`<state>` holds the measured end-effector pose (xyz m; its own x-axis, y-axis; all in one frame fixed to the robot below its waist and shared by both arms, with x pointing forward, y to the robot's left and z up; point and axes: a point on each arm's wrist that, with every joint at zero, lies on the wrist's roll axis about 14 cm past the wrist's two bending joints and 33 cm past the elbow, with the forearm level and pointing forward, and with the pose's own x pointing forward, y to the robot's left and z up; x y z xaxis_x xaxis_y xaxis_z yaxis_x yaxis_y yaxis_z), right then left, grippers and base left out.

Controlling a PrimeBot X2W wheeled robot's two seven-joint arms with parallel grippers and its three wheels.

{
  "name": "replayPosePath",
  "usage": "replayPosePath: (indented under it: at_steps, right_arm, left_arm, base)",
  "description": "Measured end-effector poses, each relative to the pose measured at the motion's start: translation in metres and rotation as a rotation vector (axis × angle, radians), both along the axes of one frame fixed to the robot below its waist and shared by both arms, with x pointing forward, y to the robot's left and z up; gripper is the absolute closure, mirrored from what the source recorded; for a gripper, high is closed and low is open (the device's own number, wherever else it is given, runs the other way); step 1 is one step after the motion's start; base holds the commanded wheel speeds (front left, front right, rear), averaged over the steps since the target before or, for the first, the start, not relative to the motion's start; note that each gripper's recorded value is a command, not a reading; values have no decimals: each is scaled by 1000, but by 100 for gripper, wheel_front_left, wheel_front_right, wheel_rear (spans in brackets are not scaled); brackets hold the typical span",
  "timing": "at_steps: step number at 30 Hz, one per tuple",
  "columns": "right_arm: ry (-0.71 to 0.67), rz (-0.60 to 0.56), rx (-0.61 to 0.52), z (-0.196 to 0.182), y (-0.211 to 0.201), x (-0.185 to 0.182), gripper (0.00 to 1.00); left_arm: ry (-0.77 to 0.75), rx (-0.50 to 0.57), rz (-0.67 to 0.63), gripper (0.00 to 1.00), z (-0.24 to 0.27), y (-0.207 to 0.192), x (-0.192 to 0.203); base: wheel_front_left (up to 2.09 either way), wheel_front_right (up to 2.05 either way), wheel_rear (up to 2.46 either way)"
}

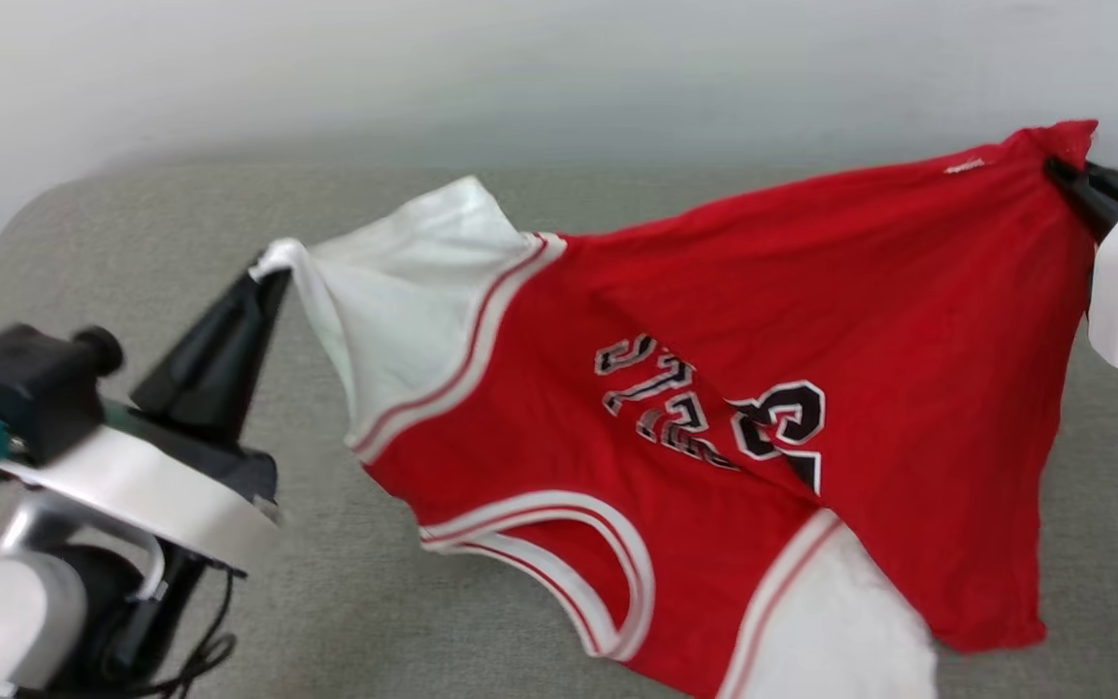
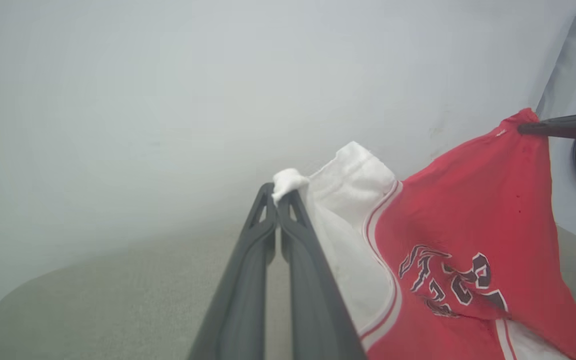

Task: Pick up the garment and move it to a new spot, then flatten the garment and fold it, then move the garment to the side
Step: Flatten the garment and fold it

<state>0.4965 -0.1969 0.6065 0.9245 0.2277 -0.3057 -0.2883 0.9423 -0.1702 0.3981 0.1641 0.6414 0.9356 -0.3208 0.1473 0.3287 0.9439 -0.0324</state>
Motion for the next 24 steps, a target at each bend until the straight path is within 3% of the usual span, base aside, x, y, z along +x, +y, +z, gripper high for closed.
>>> replayPosePath:
  at_steps: [14,24]
  right_arm:
    - [-204,-35,-4,65,-23,-36,100]
    - [-332,-53,-10,94,-30,-20,100]
  left_arm:
    - [-305,22,-26,100,102,-12,29]
    - [-472,75,-37,100,148,-16,62]
  base:
    - [0,0,0]
    - [0,0,0]
